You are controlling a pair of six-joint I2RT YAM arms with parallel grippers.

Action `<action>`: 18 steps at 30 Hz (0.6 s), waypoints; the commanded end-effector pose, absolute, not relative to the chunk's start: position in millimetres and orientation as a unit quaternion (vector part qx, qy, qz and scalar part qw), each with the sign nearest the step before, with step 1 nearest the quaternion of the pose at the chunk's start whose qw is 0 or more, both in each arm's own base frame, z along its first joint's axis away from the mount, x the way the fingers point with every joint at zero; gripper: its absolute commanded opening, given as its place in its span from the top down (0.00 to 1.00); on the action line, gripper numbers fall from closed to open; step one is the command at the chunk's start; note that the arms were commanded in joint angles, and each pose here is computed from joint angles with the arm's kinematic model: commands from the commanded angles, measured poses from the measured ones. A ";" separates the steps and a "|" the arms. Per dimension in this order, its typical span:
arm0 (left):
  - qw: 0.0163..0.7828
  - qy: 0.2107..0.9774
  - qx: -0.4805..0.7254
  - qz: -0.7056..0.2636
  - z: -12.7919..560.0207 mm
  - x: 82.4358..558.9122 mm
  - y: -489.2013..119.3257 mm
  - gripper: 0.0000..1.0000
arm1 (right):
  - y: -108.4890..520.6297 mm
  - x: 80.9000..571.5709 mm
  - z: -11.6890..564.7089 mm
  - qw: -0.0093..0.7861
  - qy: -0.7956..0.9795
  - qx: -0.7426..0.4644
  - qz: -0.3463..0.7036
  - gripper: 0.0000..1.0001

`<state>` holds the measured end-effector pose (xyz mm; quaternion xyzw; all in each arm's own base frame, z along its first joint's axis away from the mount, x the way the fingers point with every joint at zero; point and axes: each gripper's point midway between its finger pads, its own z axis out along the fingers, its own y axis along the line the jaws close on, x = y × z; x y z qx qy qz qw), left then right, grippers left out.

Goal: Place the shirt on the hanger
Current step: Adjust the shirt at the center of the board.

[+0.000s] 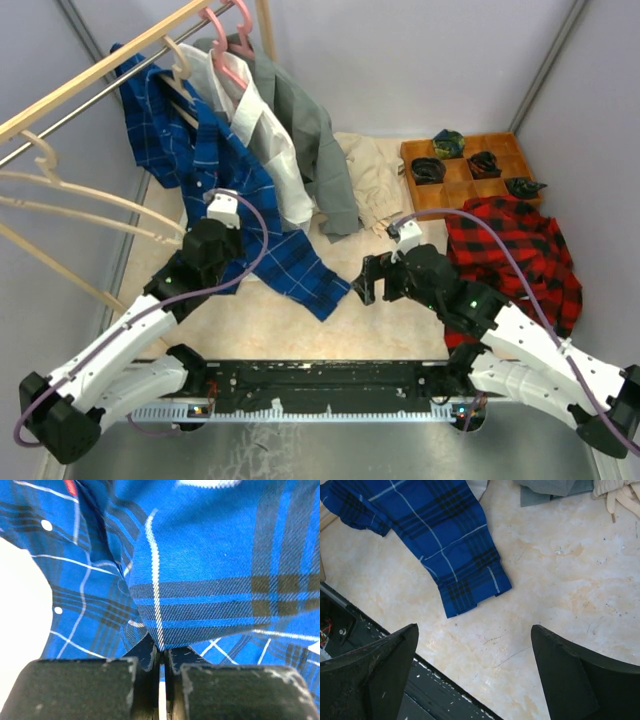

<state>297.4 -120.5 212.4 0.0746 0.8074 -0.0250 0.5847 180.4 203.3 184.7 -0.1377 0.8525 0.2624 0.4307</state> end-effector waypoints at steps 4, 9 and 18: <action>0.649 0.761 0.013 0.027 294.8 294.3 -81.9 1.00 | 216.8 188.5 190.0 0.443 0.839 -0.147 0.281 0.06; 0.671 0.739 0.027 0.050 332.5 303.3 -81.2 1.00 | 218.6 189.1 188.0 0.441 0.839 -0.148 0.282 0.05; 0.660 0.749 0.064 0.017 320.1 314.9 -106.6 0.92 | 214.4 187.2 183.0 0.437 0.844 -0.146 0.275 0.01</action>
